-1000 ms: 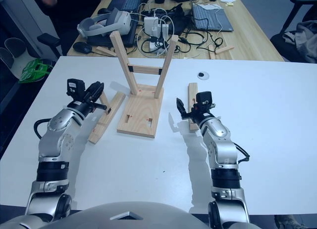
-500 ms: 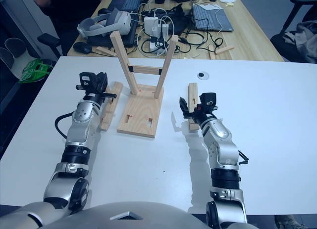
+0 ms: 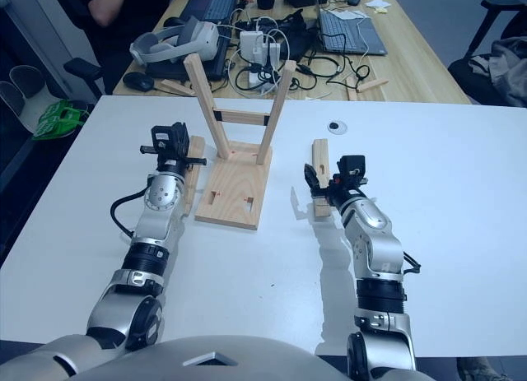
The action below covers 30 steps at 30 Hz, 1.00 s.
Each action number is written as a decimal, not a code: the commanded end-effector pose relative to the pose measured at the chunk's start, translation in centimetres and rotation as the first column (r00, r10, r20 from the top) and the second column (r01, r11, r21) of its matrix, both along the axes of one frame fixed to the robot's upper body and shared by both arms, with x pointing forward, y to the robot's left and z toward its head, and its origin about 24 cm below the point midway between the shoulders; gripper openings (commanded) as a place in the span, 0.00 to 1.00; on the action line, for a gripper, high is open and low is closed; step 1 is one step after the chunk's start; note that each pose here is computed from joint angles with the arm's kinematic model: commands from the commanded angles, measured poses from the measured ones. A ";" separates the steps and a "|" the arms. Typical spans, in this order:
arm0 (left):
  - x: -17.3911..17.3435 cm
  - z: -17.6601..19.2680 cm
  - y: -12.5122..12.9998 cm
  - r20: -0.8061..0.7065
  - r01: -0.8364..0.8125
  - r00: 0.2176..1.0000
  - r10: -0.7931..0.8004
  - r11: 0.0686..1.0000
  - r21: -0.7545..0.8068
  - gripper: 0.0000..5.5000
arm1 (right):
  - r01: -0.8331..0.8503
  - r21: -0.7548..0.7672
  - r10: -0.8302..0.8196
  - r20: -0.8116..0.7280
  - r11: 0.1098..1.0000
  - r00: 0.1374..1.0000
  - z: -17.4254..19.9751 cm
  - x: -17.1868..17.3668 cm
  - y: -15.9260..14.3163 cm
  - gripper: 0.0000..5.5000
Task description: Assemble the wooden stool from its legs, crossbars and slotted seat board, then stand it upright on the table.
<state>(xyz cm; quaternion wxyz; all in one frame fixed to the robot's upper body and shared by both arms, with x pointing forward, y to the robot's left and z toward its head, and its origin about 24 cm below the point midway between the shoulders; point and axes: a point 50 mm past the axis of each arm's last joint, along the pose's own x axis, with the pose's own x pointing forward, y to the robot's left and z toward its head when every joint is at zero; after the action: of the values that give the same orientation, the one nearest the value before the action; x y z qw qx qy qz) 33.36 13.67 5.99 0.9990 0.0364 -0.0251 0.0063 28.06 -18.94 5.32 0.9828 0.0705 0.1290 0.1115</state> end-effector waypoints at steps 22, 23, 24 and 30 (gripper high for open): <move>-0.6 -2.9 1.2 -0.149 -0.073 0.986 0.074 0.997 0.011 0.07 | 0.000 0.032 -0.001 0.025 0.999 1.000 0.7 0.8 -0.1 0.84; -0.6 -2.8 1.3 -0.147 -0.079 0.986 0.081 0.997 0.020 0.07 | 0.003 0.034 -0.004 0.028 0.999 1.000 0.7 0.8 -0.1 0.84; -0.6 -2.8 1.3 -0.146 -0.084 0.985 0.087 0.996 0.027 0.07 | 0.004 0.035 -0.005 0.028 0.999 1.000 0.7 0.7 -0.1 0.84; -0.6 -2.9 1.9 -0.146 -0.157 0.976 0.163 0.986 0.054 0.07 | 0.004 0.038 -0.005 0.023 0.999 1.000 0.6 0.8 -0.3 0.84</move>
<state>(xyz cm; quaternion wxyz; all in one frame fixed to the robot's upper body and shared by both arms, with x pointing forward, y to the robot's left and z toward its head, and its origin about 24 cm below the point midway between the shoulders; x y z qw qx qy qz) 33.91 14.40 6.32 0.9970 0.0460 -0.0269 0.0567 28.68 -19.05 5.63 0.9823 0.0835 0.1222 0.1147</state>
